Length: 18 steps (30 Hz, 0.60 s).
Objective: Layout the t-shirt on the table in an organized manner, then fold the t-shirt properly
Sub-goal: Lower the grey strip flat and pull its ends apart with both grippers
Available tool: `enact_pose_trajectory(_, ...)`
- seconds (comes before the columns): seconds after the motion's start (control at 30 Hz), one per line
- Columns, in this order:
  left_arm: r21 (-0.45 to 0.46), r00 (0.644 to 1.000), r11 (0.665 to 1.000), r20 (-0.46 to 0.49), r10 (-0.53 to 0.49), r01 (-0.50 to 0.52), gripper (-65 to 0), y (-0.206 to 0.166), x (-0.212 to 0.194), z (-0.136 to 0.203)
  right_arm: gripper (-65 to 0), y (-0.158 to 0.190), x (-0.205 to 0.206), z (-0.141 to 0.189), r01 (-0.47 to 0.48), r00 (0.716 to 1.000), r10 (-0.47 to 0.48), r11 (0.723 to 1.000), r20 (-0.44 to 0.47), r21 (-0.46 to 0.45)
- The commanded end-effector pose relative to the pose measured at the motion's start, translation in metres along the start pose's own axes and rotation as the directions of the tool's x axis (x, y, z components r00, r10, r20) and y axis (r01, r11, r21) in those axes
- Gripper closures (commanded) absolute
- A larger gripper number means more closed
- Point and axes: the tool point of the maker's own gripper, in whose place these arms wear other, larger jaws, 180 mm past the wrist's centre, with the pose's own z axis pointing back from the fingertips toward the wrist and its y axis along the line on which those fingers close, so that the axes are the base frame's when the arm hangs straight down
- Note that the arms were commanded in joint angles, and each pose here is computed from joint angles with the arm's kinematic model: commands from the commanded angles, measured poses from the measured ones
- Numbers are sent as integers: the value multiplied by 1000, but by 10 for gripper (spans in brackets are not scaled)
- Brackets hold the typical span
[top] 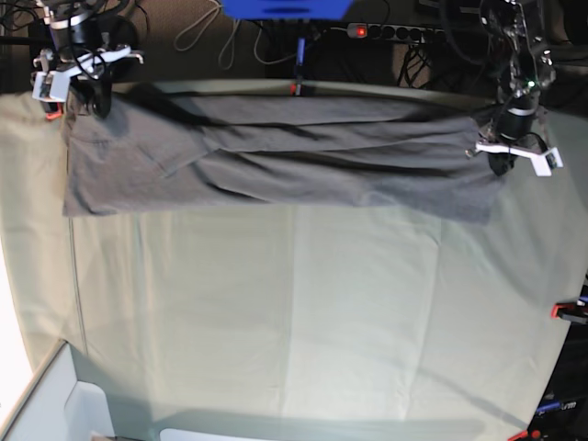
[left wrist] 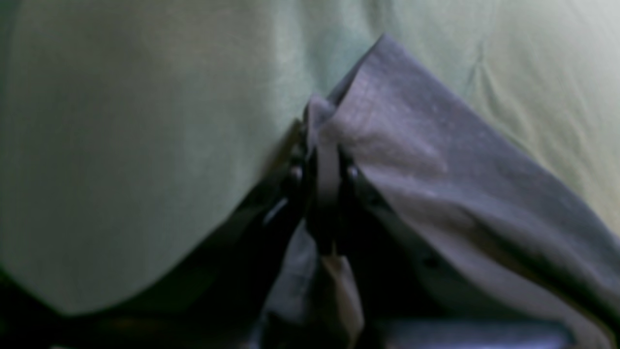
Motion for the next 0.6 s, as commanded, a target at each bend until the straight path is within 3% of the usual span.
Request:
enact_pose_trajectory(0.0,12,998,1000,56,-4,4,0,7,19,2,-6,1,13,4,-2,998,2,1000,57,12)
enact_pose_trajectory(0.3,43,997,999,76,5,-8,0,20,27,4,-7,0,19,13,-5,994,3,1000,113,10)
enact_pose_trajectory(0.47,43,997,999,76,5,-8,0,20,27,4,-11,5,30,-4,-25,989,21,999,144,21)
enact_pose_trajectory(0.57,44,997,999,75,5,-8,0,21,26,4,-11,15,24,-22,-77,991,71,996,112,44)
